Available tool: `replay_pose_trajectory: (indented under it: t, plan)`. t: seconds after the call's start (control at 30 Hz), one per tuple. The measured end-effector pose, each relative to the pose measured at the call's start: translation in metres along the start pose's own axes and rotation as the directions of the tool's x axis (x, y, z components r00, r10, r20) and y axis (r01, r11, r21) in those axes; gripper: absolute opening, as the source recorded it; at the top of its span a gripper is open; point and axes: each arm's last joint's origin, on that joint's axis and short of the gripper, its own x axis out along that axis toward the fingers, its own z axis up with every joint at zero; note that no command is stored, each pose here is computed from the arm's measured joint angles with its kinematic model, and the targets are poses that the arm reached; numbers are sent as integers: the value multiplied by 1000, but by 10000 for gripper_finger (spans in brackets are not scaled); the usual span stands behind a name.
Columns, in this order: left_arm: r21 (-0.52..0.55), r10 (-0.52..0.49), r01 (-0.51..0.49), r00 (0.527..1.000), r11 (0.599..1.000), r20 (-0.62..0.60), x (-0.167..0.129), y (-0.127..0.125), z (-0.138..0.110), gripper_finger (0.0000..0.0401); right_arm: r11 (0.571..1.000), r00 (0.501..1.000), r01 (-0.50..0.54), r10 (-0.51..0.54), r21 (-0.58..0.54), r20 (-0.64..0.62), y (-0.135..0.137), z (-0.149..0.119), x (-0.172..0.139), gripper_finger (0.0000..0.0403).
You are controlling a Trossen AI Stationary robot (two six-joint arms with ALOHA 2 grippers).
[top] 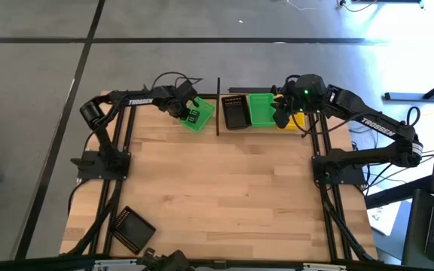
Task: Stack baskets on shelf by color
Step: Stack the green basket on the green baskets on the shelf
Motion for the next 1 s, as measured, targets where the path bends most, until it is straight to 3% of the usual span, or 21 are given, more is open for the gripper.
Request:
replay_pose_trajectory:
  t: [0.1, 0.27, 0.4, 0.57, 0.7, 0.8, 1.0]
  plan:
    - [29, -6, 6, 1000, 1000, -6, 1, -1, -1, 59, 1000, 1000, 0, 0, 0, 0, 0, 0, 0, 110]
    - [54, -23, 25, 999, 998, -42, 0, -2, -4, 8, 1000, 1000, 0, 0, 2, 0, 0, 0, 0, 110]
    - [100, 12, 1, 991, 995, -135, -2, 0, -13, 4, 1000, 1000, 0, 0, -2, 0, 0, 0, 0, 110]
    - [234, 54, 14, 958, 972, -282, -9, -7, -34, 2, 1000, 1000, 0, 0, -1, -1, 0, 0, 0, 110]
    - [363, 89, 47, 933, 931, -349, -18, -21, -54, 2, 1000, 1000, 0, 0, 3, -1, 0, 0, 0, 110]
    - [443, 65, 129, 916, 887, -397, -28, -35, -70, 1, 1000, 1000, 1, -1, 0, -2, 0, 0, 0, 110]
    - [580, -11, 274, 910, 768, -415, -58, -64, -100, 1, 1000, 1000, 1, -1, -4, -7, 0, -1, 0, 110]
